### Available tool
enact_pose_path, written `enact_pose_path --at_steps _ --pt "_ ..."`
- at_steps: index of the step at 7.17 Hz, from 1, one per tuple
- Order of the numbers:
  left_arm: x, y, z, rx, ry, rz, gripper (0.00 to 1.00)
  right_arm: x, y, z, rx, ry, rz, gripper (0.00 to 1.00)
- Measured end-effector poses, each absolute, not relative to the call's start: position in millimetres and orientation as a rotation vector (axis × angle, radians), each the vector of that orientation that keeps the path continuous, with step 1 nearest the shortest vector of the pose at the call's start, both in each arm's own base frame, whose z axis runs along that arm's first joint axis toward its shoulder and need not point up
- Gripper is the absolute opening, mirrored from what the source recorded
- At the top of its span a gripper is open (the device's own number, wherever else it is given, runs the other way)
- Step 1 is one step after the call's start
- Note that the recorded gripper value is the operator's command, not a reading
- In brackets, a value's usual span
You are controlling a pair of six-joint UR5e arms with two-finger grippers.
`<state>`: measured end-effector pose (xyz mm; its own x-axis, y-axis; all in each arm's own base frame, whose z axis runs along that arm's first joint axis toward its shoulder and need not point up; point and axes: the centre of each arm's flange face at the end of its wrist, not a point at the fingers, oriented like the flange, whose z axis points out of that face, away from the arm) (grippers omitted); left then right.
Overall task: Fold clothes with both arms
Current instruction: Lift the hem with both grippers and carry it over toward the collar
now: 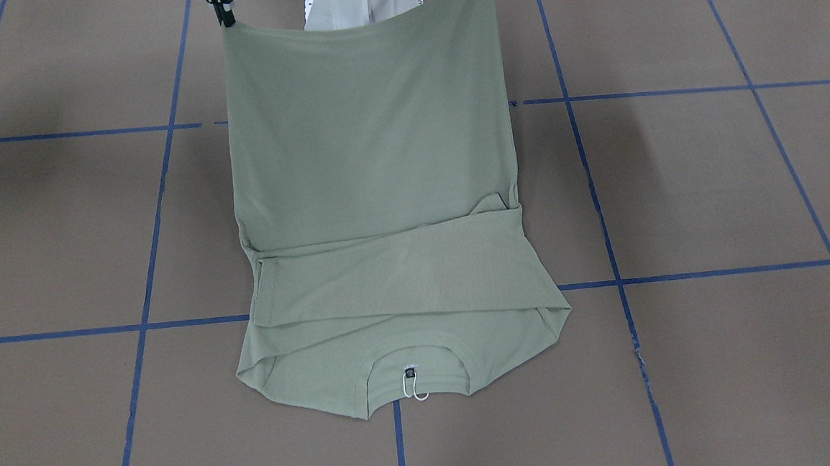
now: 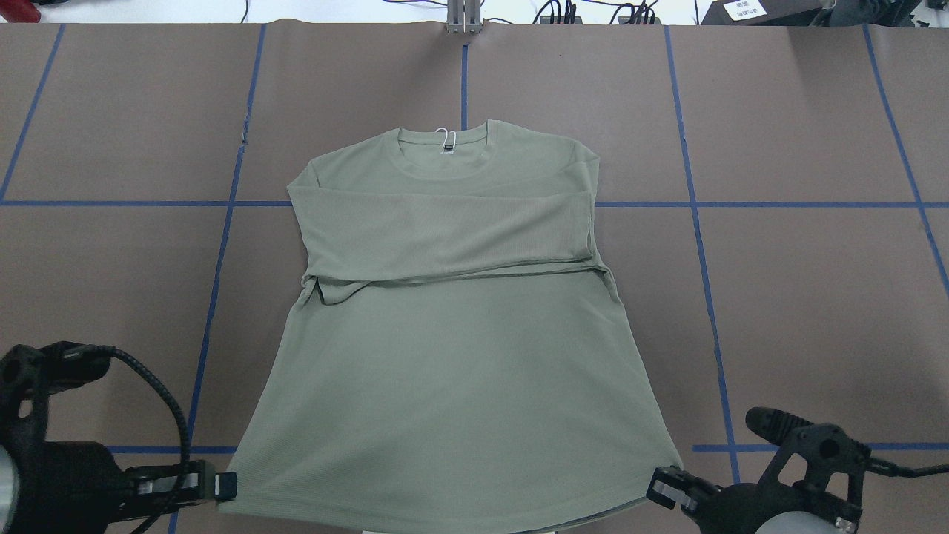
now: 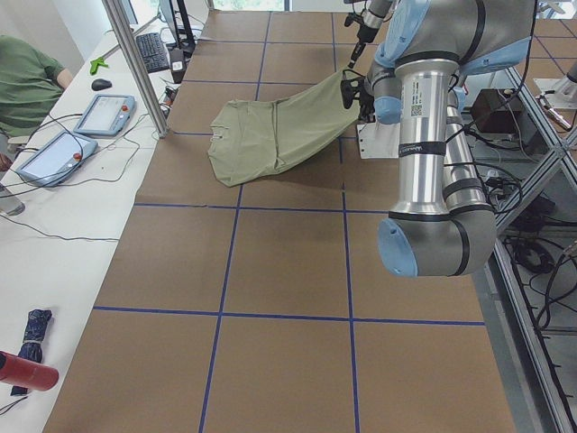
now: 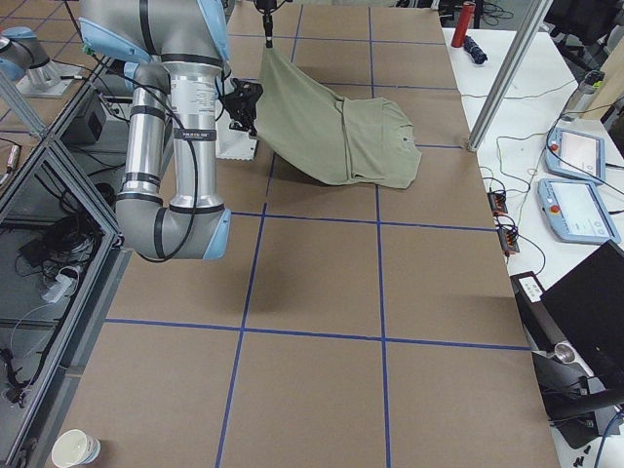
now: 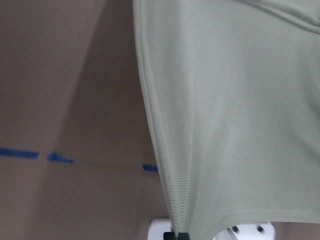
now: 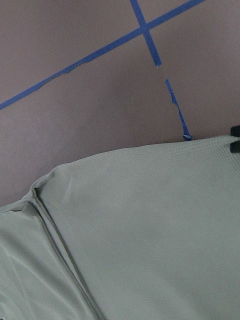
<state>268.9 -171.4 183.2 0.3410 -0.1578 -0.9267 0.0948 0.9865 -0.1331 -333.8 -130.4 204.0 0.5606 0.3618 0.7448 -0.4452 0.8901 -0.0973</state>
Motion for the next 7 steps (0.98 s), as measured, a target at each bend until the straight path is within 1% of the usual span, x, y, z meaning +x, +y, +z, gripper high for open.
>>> enact_pose_path --at_steps 2,3,5,7 --pt "266 -196 178 0.04 1.204 -0.095 0.0 -326 -170 170 0.149 -0.858 0.387 0.0" --pt "285 -227 181 0.128 1.176 -0.076 0.0 -336 -200 160 0.204 -0.838 0.353 0.0" --pt "307 -319 195 0.305 1.068 -0.093 0.0 -357 -281 156 0.251 -0.789 0.326 0.0" --pt "313 -406 214 0.39 0.951 -0.117 0.0 -396 -375 183 0.293 -0.763 0.357 0.0"
